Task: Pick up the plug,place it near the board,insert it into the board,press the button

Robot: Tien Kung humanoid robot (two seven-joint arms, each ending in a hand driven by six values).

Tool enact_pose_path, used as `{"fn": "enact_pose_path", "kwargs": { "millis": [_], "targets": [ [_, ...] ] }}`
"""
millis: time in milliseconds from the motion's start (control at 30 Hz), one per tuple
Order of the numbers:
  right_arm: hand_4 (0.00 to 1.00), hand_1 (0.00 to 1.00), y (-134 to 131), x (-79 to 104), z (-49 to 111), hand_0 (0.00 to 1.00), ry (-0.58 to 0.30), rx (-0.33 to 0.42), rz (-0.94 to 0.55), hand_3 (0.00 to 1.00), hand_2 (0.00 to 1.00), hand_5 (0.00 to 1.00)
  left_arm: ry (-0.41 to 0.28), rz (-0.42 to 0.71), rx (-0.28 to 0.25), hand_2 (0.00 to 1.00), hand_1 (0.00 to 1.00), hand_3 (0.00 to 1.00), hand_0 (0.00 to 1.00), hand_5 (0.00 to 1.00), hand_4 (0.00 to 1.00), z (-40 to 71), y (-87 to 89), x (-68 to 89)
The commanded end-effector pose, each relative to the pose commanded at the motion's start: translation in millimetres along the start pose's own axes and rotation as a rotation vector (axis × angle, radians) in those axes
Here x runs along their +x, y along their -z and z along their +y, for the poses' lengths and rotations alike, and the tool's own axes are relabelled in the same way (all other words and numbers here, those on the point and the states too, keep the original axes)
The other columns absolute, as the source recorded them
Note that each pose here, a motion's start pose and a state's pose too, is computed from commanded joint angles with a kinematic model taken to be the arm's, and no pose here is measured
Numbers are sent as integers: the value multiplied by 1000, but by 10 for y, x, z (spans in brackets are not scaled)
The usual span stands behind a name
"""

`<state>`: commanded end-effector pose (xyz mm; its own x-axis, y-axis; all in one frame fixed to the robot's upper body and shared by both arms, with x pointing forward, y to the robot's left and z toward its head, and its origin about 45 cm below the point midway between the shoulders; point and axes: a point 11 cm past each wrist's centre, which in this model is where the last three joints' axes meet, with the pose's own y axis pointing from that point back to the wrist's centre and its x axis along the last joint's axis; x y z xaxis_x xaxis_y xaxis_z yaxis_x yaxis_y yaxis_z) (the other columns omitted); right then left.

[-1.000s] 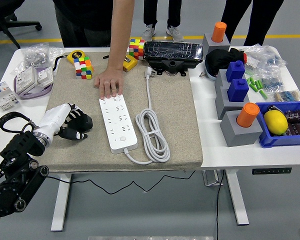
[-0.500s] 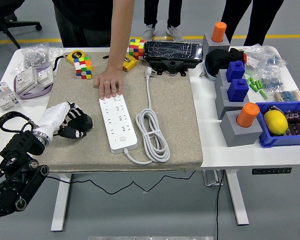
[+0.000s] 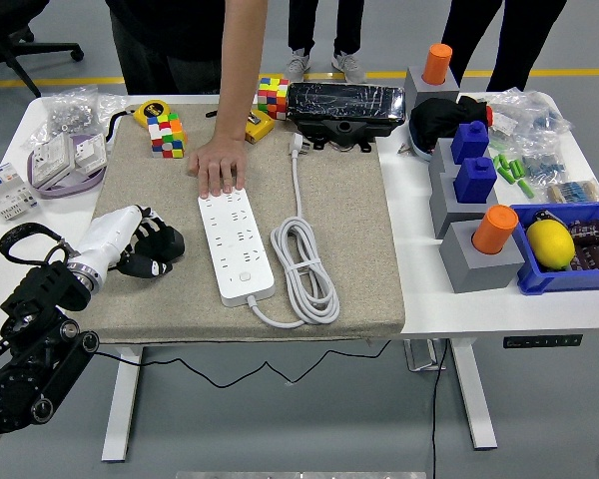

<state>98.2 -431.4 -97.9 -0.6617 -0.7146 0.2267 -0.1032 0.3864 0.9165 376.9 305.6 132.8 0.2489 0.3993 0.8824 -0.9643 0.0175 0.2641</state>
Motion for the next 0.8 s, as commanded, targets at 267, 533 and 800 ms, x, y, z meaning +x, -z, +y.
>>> {"fn": "enact_pose_path", "kwargs": {
  "millis": [267,533,800],
  "targets": [
    [998,761,-10,8,-1,804,-2,-2,-1,790,749,998,3,2,-2,494,350,555,189,2,915,6,-7,4],
    [998,761,-23,14,-2,804,-3,-6,0,789,749,998,-17,14,-21,452,285,543,167,2,892,12,-52,45],
    [998,761,-36,19,-3,805,-5,-8,0,789,749,998,-7,34,-30,427,250,540,166,2,871,21,-57,11]
  ]
}}
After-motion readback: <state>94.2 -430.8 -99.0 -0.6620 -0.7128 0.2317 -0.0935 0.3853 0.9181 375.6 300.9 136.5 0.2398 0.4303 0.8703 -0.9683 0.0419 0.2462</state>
